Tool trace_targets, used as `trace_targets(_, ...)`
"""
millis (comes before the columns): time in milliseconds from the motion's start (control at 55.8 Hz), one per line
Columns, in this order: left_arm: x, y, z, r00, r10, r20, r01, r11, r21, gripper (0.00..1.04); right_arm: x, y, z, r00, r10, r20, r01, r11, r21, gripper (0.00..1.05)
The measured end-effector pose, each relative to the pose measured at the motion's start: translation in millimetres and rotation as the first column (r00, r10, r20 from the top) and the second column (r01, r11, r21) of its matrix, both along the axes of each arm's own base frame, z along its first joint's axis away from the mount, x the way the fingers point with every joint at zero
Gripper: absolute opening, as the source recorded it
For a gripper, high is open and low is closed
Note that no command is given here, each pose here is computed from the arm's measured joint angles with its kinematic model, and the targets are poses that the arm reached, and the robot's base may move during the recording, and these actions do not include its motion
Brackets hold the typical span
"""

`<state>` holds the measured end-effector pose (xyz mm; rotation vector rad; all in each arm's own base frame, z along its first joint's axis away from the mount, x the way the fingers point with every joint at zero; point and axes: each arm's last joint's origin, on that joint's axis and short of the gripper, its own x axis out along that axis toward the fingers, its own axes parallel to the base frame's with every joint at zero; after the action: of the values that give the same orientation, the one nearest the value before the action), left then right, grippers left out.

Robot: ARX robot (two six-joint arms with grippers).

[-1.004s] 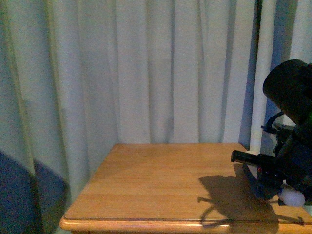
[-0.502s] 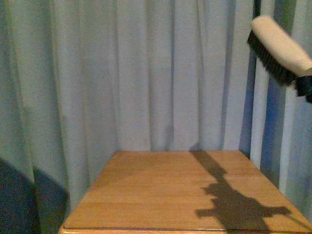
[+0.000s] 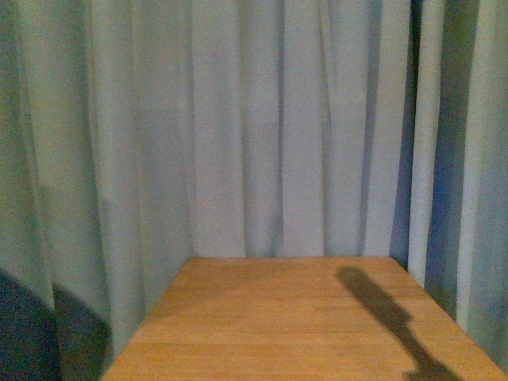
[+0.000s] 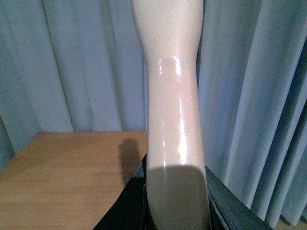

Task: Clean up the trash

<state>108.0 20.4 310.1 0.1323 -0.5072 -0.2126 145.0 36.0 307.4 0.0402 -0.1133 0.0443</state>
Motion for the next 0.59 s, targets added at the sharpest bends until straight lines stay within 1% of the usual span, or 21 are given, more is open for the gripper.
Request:
trace_targets(359, 0.0, 0.0, 0.0, 1.000, 0.000, 0.000, 0.000, 1.000, 0.000, 0.29, -20.4, -5.1, -11.8, 0.996, -0.039, 0.076, 0.035, 0.998, 0.055, 0.20)
trace_targets(448, 0.0, 0.0, 0.0, 1.000, 0.000, 0.000, 0.000, 1.000, 0.000, 0.29, -19.8, -5.8, -16.3, 0.996, -0.065, 0.063, 0.061, 0.997, 0.054, 0.20)
trace_targets(592, 0.0, 0.0, 0.0, 1.000, 0.000, 0.000, 0.000, 1.000, 0.000, 0.29, -19.5, -6.0, -17.6, 0.996, -0.071, 0.058, 0.068, 0.996, 0.052, 0.20)
